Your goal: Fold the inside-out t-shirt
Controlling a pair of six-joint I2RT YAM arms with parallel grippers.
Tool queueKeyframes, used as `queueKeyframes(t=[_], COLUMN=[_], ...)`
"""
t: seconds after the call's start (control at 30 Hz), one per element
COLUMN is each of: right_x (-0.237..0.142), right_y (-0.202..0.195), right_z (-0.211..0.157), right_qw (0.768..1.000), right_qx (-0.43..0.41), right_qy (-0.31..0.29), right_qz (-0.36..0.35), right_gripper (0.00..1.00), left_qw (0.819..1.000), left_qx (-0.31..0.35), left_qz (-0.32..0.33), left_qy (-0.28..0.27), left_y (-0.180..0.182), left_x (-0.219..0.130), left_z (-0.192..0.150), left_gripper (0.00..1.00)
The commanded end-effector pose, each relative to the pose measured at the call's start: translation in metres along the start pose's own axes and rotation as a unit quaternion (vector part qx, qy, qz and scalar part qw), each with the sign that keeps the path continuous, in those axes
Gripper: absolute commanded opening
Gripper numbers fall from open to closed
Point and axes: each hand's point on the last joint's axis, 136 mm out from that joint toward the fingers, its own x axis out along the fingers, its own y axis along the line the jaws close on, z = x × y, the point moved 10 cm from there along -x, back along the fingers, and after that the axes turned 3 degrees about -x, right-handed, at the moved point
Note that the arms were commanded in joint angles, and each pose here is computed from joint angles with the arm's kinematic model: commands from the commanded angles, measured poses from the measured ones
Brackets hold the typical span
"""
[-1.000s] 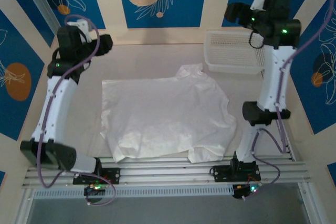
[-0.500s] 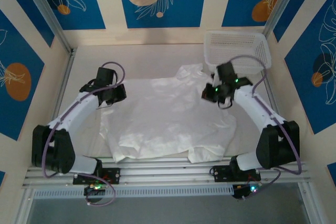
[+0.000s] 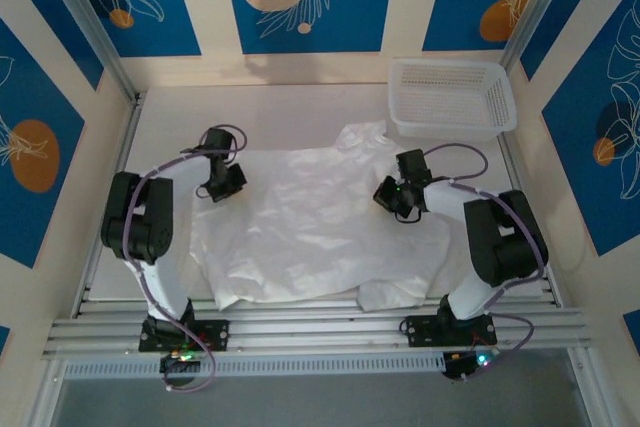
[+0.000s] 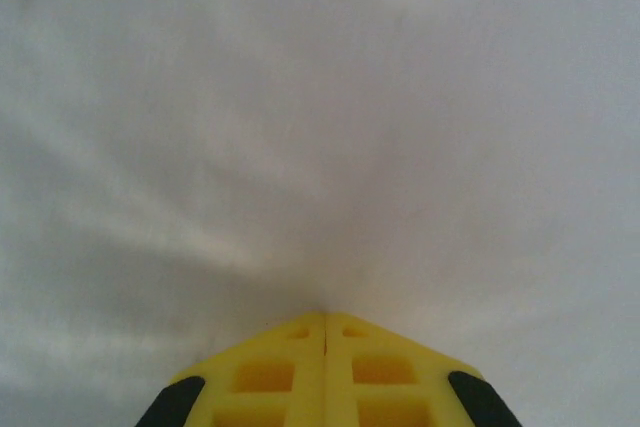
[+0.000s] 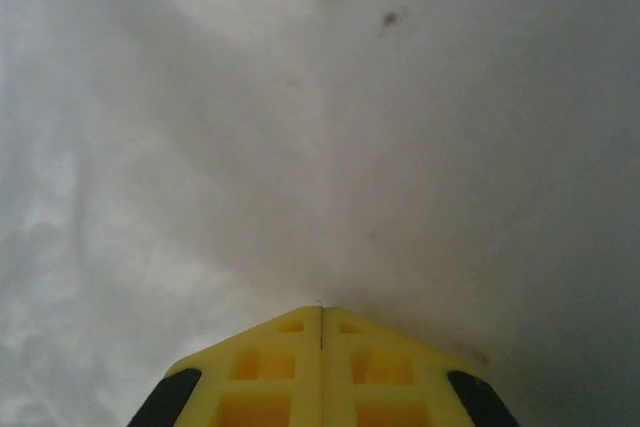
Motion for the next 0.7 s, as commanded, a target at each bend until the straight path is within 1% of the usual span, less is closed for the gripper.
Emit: queueKeyframes(t=[0.0, 0.17, 0.27, 0.4, 0.47, 0.53, 0.6, 0.67], right_x=[0.011, 0.026, 0.036, 0.051, 0.052, 0.040, 0.020, -0.009], right_y=[0.006, 0.006, 0.014, 0.027, 0.037, 0.049, 0.058, 0.061], right_z=[0.009, 0.020, 0.032, 0.048, 0.056, 0.062, 0.062, 0.055], right_qw=[1.000, 0.998, 0.998, 0.999, 0.999, 0.999, 0.998, 0.997], right_qx=[0.024, 0.047, 0.052, 0.047, 0.041, 0.030, 0.020, 0.012], right_qy=[-0.014, -0.030, -0.027, -0.024, -0.022, -0.027, -0.040, -0.057], right_qz=[0.004, -0.017, -0.011, 0.001, 0.013, 0.027, 0.039, 0.050], right_gripper=[0.00, 0.00, 0.00, 0.00, 0.00, 0.00, 0.00, 0.00], left_qw=[0.999, 0.999, 0.998, 0.998, 0.997, 0.995, 0.993, 0.989], left_qx=[-0.023, -0.039, -0.049, -0.046, -0.040, -0.033, -0.023, -0.017], left_qz=[0.018, 0.022, 0.014, -0.010, -0.024, -0.040, -0.055, -0.078], left_qy=[-0.016, -0.017, -0.024, -0.046, -0.063, -0.082, -0.104, -0.125], left_y=[-0.001, -0.005, -0.008, -0.018, -0.025, -0.030, -0.034, -0.035], left_x=[0.014, 0.034, 0.044, 0.046, 0.036, 0.016, -0.012, -0.049], left_z=[0.020, 0.047, 0.066, 0.092, 0.105, 0.112, 0.114, 0.109], left_gripper=[0.00, 0.00, 0.00, 0.00, 0.00, 0.01, 0.09, 0.21])
